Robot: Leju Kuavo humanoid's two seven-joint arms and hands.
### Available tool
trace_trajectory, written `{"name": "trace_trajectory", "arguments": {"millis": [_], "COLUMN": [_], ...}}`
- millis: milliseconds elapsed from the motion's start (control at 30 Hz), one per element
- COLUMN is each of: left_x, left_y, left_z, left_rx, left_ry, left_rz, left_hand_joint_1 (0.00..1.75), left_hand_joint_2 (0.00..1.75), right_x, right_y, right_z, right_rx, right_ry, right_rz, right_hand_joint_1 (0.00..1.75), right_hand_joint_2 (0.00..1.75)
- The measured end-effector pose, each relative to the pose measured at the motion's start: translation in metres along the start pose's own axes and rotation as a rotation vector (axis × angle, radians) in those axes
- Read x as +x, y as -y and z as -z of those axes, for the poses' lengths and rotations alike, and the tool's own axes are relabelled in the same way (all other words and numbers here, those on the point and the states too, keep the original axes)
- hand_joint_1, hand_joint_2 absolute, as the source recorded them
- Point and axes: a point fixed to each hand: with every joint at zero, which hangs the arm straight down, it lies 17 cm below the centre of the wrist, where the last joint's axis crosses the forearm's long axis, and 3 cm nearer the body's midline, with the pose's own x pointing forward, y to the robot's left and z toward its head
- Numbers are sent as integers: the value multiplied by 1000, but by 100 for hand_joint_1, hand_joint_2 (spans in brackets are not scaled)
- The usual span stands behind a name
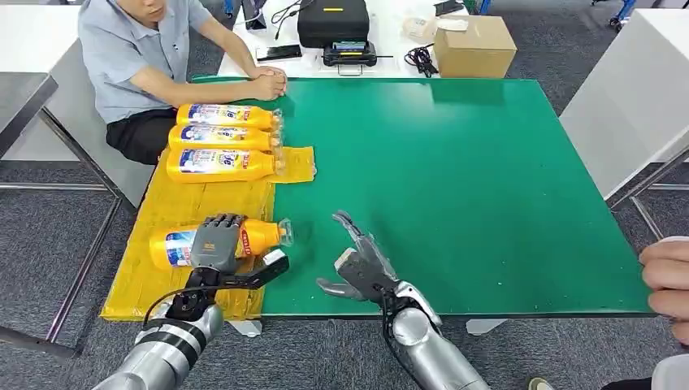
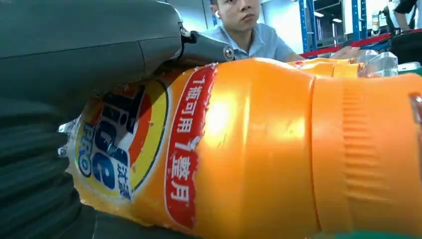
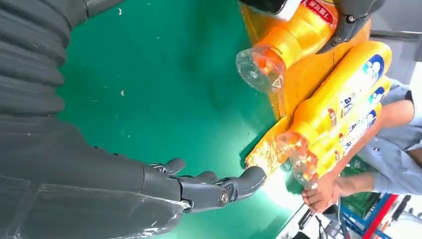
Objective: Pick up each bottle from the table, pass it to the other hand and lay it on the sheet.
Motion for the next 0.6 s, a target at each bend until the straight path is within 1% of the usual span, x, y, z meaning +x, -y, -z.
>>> {"name": "trace_trajectory", "arguments": {"millis": [100, 300, 467, 600], "left_x": [0, 2, 2, 3], "left_y": [4, 17, 19, 27], "left_z": [2, 9, 10, 12], "left_rx": [-26, -130, -149, -214], "left_ry": [4, 4, 4, 3], "left_rz": [-8, -30, -31, -43], "left_hand_joint_1": [0, 0, 0, 0], "left_hand_joint_2": [175, 175, 175, 175], "right_x": [-1, -1, -1, -2], "right_y": [1, 4, 6, 7], "right_z": [-1, -1, -1, -1], "right_rx": [-4, -10, -15, -17], "right_ry": [-2, -4, -6, -10], "right_rz": [2, -4, -5, -12], "right_hand_joint_1": [0, 0, 0, 0], "right_hand_joint_2": [175, 175, 175, 175]}}
